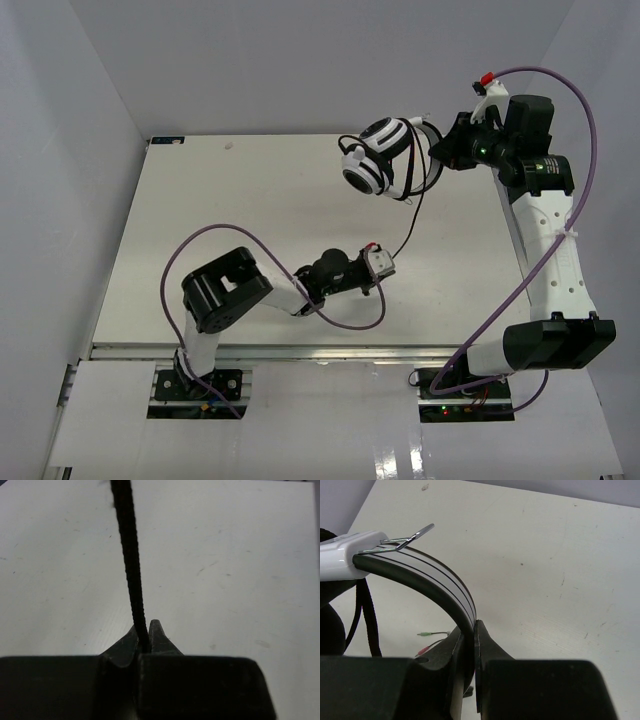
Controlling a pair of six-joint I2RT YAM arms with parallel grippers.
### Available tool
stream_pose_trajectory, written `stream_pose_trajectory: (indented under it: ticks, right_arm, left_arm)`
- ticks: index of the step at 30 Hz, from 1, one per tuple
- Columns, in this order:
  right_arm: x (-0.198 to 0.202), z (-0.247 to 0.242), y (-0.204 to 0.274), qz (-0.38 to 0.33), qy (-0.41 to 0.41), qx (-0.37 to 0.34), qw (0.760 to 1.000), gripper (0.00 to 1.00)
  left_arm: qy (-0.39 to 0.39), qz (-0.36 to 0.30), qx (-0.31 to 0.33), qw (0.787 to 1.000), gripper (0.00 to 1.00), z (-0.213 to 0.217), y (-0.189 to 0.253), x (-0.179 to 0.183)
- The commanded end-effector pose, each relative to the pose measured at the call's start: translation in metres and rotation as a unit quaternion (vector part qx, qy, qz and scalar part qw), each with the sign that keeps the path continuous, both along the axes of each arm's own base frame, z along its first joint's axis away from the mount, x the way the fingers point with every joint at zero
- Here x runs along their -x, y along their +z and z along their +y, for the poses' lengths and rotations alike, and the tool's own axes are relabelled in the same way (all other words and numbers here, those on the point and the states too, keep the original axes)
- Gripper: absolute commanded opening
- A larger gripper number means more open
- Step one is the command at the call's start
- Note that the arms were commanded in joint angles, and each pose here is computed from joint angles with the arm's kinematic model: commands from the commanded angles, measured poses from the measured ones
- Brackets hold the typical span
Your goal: Wrap the headphones
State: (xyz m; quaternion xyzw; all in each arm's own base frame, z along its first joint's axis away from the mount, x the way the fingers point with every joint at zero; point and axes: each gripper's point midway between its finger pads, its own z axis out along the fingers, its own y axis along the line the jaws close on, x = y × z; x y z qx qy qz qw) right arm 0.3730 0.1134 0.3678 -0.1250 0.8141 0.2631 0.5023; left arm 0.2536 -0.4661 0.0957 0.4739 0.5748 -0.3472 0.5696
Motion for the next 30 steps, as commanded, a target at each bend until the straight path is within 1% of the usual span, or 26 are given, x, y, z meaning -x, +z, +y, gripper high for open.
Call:
stream_pose_trajectory:
  ticks: [1,3,5,7,9,11,12,14,16,20,23,24,27,29,30]
  right_arm:
    - [-0.009,-0.005,0.026,-0.043,-0.023,-0.008,0.999,0.08]
    - [-0.012,-0.007,0.023,-0.043,-0.028,-0.002,0.999,0.08]
    - [-0.014,-0.010,0.020,-0.042,-0.034,0.004,0.999,0.08]
    - [-0.016,-0.012,0.018,-0.040,-0.039,0.008,0.998,0.08]
    - [-0.015,-0.012,0.018,-0.040,-0.040,0.010,0.998,0.08]
    - [-0.014,-0.013,0.020,-0.044,-0.038,0.011,0.998,0.08]
    - [-0.011,-0.012,0.021,-0.046,-0.029,0.012,0.998,0.08]
    - [-0.006,-0.010,0.025,-0.053,-0.008,0.014,0.998,0.08]
    - [0.001,-0.006,0.030,-0.063,0.018,0.015,0.998,0.08]
    - [0.021,0.006,0.041,-0.078,0.076,0.001,0.994,0.08]
    - [0.044,0.021,0.046,-0.102,0.153,0.001,0.983,0.08]
    - [0.050,0.023,0.043,-0.101,0.165,0.003,0.981,0.08]
    - [0.076,0.036,0.035,-0.095,0.236,-0.007,0.967,0.08]
    - [0.085,0.040,0.028,-0.106,0.262,0.007,0.959,0.08]
    - [0.095,0.044,0.022,-0.099,0.277,0.012,0.956,0.08]
  left_arm:
    - [-0.091,-0.041,0.039,0.994,0.00,-0.007,0.054,0.065]
    - [-0.119,-0.054,0.028,0.991,0.00,-0.010,0.058,0.091]
    - [-0.139,-0.071,0.013,0.988,0.00,-0.013,0.062,0.109]
    - [-0.149,-0.079,0.005,0.986,0.00,-0.011,0.064,0.118]
    - [-0.144,-0.079,-0.003,0.987,0.00,0.000,0.060,0.121]
    - [-0.127,-0.091,-0.010,0.988,0.00,0.008,0.058,0.115]
    - [-0.119,-0.089,-0.023,0.989,0.00,0.019,0.046,0.111]
    - [-0.104,-0.084,-0.029,0.991,0.00,0.032,0.039,0.098]
    - [-0.094,-0.080,-0.035,0.992,0.00,0.041,0.034,0.091]
    - [-0.075,-0.062,-0.047,0.994,0.00,0.054,0.026,0.062]
    - [-0.052,-0.047,-0.035,0.997,0.00,0.066,0.029,0.034]
    - [-0.046,-0.046,-0.033,0.997,0.00,0.068,0.030,0.027]
    - [-0.056,-0.034,-0.044,0.997,0.00,0.066,0.027,0.015]
    - [-0.059,-0.026,-0.053,0.997,0.00,0.068,0.024,0.010]
    - [-0.065,-0.024,-0.051,0.996,0.00,0.067,0.027,0.007]
